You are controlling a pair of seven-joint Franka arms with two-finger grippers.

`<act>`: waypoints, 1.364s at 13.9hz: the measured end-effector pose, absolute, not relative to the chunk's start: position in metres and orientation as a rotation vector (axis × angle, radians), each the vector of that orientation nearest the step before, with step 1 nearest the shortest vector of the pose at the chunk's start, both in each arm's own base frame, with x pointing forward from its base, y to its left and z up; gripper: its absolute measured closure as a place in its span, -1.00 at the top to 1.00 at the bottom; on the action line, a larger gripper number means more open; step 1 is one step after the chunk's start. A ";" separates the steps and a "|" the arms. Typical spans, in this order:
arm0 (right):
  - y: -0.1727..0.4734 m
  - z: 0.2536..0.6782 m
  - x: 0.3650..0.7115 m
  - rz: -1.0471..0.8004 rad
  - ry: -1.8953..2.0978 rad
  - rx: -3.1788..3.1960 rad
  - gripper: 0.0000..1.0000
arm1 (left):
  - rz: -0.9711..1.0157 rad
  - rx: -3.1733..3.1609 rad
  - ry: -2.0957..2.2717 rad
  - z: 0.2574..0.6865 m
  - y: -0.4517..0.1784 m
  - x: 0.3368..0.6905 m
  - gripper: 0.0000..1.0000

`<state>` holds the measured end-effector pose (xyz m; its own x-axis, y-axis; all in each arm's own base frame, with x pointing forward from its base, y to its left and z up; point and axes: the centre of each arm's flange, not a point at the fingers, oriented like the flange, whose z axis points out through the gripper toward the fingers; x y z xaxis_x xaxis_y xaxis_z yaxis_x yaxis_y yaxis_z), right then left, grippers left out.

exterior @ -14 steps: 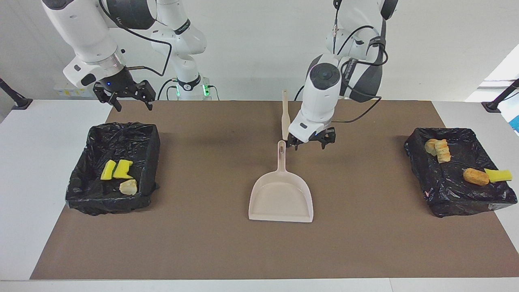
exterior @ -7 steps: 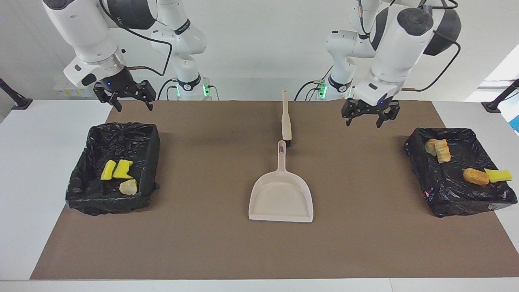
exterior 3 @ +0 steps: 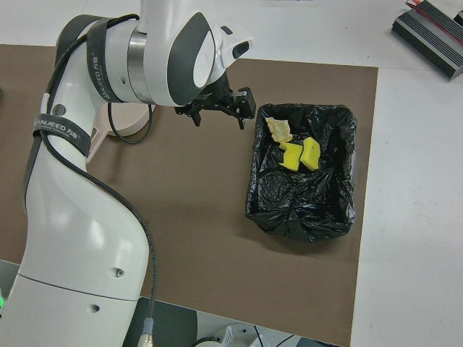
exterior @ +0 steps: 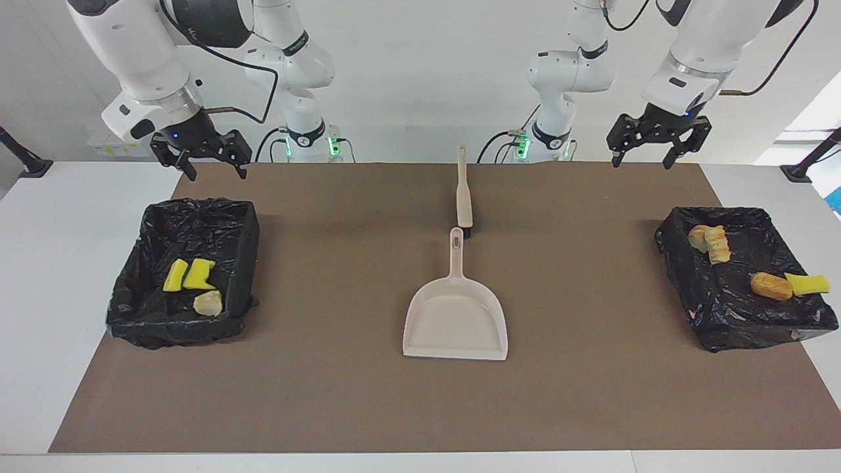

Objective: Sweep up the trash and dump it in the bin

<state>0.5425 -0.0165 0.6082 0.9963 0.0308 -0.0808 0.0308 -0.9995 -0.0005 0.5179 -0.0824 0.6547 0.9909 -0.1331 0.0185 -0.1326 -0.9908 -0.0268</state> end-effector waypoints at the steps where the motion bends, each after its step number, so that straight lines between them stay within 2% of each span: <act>1: -0.014 0.608 0.543 -0.127 0.055 3.137 1.00 | -0.040 -3.117 0.210 0.658 -0.084 0.518 1.00; 8: -0.009 0.617 0.551 -0.109 0.037 3.137 1.00 | -0.041 -3.170 0.164 0.667 -0.069 0.519 1.00; 12: -0.011 0.620 0.563 -0.088 0.009 3.139 1.00 | 0.024 -3.169 0.147 0.673 -0.061 0.516 1.00; 19: -0.010 0.623 0.564 -0.077 -0.036 3.140 1.00 | 0.055 -3.171 0.107 0.670 -0.046 0.518 1.00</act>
